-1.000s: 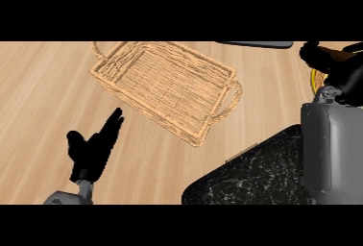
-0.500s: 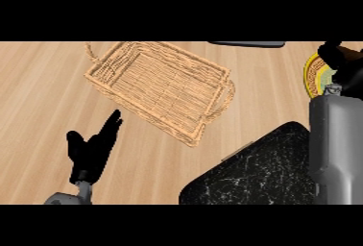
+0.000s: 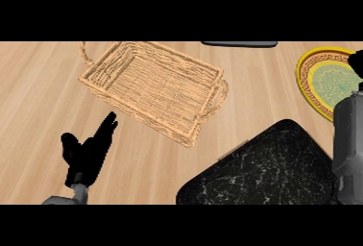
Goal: Pick the sweet potato from the tray and place it in the plate
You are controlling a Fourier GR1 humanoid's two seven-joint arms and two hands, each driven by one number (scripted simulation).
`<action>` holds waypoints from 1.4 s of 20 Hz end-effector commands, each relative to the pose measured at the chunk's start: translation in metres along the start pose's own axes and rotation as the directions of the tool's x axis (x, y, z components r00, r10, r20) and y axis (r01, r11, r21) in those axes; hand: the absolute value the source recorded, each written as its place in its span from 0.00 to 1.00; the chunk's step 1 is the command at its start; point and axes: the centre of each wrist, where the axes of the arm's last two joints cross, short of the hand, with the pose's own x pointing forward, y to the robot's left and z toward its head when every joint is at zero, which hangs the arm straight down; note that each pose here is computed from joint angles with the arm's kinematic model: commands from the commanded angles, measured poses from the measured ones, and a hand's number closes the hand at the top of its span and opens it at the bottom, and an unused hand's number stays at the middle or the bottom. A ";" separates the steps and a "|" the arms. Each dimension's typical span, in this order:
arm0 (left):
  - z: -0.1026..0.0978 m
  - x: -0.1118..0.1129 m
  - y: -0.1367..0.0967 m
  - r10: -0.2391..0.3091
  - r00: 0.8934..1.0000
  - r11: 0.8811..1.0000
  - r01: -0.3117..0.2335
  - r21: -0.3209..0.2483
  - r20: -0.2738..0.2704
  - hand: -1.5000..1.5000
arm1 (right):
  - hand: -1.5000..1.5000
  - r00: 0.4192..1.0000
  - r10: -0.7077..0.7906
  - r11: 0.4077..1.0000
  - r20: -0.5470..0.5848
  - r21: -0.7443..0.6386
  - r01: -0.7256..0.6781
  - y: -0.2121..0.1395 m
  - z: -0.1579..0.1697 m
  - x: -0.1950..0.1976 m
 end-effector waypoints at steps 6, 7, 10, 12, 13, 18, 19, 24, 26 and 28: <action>-0.007 -0.004 -0.001 0.004 0.998 1.000 -0.004 0.011 -0.055 0.50 | 1.00 0.953 0.026 0.998 -0.302 0.066 -0.007 0.033 -0.030 -0.039; -0.005 -0.006 -0.001 -0.013 0.999 1.000 0.014 0.028 -0.053 0.50 | 1.00 0.942 0.071 0.992 -0.328 0.122 -0.032 0.038 -0.031 -0.050; 0.003 -0.016 0.016 0.022 0.998 1.000 -0.021 0.022 -0.055 0.50 | 0.00 0.939 0.187 0.951 -0.287 0.292 -0.100 0.045 -0.030 -0.054; 0.003 -0.010 0.000 0.005 0.998 1.000 -0.004 0.006 -0.057 0.50 | 0.00 0.940 0.145 0.953 -0.308 0.299 -0.049 0.049 -0.034 -0.064; -0.002 -0.020 -0.014 0.024 0.999 1.000 -0.024 -0.011 -0.048 0.50 | 0.00 0.944 0.122 0.952 -0.306 0.305 -0.024 0.051 -0.022 -0.066; 0.006 -0.019 -0.010 0.022 0.999 1.000 -0.021 0.017 -0.041 0.50 | 0.00 0.965 -0.041 0.966 -0.260 0.236 0.105 0.049 -0.032 -0.066; 0.003 -0.020 0.001 0.017 0.998 1.000 -0.016 0.018 -0.054 0.50 | 0.00 0.968 -0.090 0.969 -0.233 0.205 0.139 0.048 -0.033 -0.063; -0.001 -0.014 0.005 0.011 0.998 1.000 -0.010 0.017 -0.061 0.50 | 0.00 0.934 -0.256 0.959 -0.248 0.059 0.278 0.042 -0.030 -0.055; 0.003 -0.021 0.002 0.023 0.998 0.999 -0.021 0.032 -0.062 0.50 | 0.00 0.913 -0.298 0.949 -0.278 0.013 0.314 0.040 -0.028 -0.054; 0.011 -0.027 0.006 0.020 0.997 1.000 -0.019 0.021 -0.073 0.50 | 0.00 0.894 -0.330 0.935 -0.303 0.027 0.355 0.038 -0.017 -0.061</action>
